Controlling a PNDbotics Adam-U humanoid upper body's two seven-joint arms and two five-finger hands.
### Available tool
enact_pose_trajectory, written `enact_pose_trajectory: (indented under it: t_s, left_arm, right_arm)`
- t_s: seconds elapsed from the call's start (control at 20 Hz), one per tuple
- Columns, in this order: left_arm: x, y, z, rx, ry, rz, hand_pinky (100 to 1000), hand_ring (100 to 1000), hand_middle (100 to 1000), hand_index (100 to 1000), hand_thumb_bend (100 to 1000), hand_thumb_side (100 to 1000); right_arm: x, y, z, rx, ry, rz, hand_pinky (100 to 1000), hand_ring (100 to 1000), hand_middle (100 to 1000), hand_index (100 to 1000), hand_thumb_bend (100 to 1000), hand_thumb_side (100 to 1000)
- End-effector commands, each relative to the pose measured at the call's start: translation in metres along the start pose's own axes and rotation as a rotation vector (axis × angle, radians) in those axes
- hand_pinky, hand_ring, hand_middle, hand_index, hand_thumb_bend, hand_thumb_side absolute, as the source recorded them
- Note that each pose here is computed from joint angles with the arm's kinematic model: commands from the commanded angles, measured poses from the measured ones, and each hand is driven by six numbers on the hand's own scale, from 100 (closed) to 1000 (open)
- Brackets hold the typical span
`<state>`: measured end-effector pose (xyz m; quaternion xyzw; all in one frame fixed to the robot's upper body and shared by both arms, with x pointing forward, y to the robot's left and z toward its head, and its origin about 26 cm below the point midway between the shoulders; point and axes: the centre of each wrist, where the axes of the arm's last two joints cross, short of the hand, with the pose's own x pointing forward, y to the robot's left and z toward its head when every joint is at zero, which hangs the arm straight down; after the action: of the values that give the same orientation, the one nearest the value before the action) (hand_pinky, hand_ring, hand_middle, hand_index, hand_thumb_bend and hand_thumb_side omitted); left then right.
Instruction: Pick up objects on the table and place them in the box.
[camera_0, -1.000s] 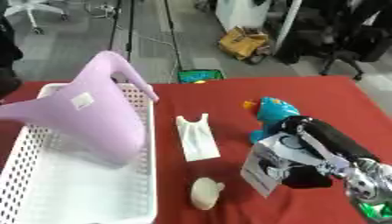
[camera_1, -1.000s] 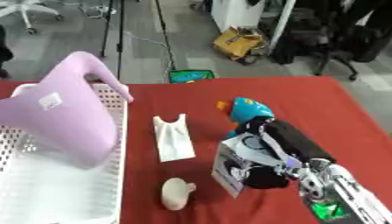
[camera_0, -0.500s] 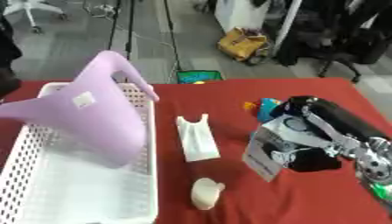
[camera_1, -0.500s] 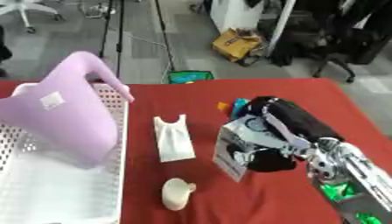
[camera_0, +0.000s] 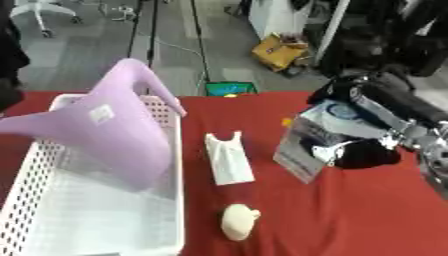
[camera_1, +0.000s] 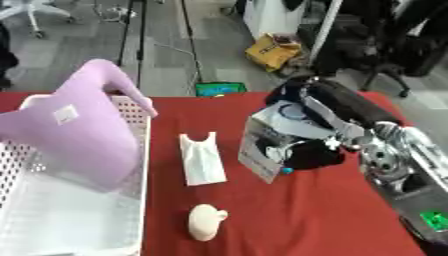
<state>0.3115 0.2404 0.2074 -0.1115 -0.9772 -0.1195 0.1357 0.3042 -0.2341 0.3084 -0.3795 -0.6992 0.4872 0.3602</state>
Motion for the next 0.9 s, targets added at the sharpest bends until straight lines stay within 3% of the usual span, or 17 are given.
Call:
enact_pose_trajectory:
  t_s: [0.05,0.45,0.9]
  left_arm:
    - [0.004,-0.003,-0.006,-0.006,-0.025,0.005,858,833,759,693,100,861]
    - [0.003,-0.005,-0.006,0.003,-0.025,0.018,858,832,759,693,100,861]
    - [0.003,-0.007,-0.005,0.022,-0.025,0.026,858,827,758,693,100,858]
  right_arm:
    - [0.008,-0.019,-0.003,-0.017,-0.041,0.032,429,559,428,634,100,277]
    - [0.045,-0.043,-0.019,-0.065,-0.158,0.027,423,557,413,624,100,267]
    - [0.083,-0.054,-0.03,-0.085,-0.209,0.032,418,559,404,614,100,258]
